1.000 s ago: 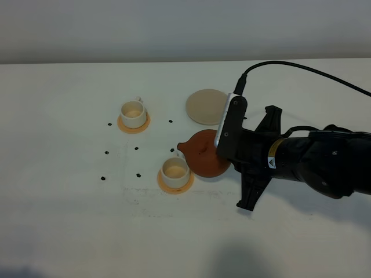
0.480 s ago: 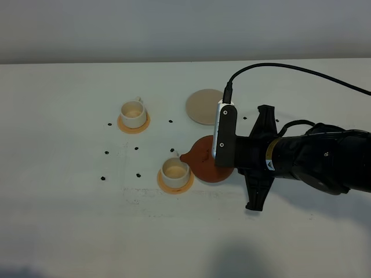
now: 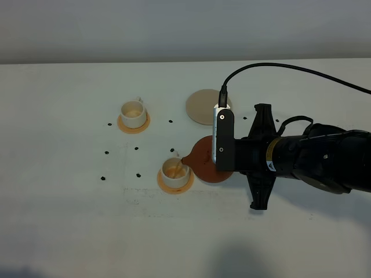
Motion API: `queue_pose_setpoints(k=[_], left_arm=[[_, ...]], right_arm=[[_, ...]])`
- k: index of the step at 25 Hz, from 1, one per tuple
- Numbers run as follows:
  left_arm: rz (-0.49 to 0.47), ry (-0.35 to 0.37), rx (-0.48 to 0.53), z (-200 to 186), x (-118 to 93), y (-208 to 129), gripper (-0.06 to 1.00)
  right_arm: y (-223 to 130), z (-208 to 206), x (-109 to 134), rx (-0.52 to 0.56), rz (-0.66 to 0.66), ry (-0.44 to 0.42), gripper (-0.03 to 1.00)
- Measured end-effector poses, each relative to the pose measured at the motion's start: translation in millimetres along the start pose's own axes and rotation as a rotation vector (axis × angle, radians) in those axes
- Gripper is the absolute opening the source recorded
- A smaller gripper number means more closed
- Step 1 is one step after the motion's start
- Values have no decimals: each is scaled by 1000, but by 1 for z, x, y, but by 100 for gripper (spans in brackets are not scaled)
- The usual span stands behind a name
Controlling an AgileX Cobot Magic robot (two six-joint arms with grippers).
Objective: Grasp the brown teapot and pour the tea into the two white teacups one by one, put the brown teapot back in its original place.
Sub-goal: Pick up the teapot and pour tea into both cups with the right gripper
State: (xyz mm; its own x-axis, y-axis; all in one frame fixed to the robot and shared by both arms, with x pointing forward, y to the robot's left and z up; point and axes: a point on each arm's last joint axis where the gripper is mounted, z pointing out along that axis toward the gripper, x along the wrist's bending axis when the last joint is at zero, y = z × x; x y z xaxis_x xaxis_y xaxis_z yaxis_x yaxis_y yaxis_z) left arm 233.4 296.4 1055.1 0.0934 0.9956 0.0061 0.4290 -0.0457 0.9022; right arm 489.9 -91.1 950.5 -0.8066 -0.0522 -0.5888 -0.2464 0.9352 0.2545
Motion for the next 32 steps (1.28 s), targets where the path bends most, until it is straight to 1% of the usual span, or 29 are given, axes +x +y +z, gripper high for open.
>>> queue_pose_setpoints(k=[6,22,32], left_arm=[[0,0,0,0,0,0,47],[0,0,0,0,0,0,47],[0,0,0,0,0,0,47]], right_arm=[[2,-1,-6,6,-22,-15,8],[0,-2,-8,34,-91,-20,8],[2,-3,-15,40,-152,-46,8]])
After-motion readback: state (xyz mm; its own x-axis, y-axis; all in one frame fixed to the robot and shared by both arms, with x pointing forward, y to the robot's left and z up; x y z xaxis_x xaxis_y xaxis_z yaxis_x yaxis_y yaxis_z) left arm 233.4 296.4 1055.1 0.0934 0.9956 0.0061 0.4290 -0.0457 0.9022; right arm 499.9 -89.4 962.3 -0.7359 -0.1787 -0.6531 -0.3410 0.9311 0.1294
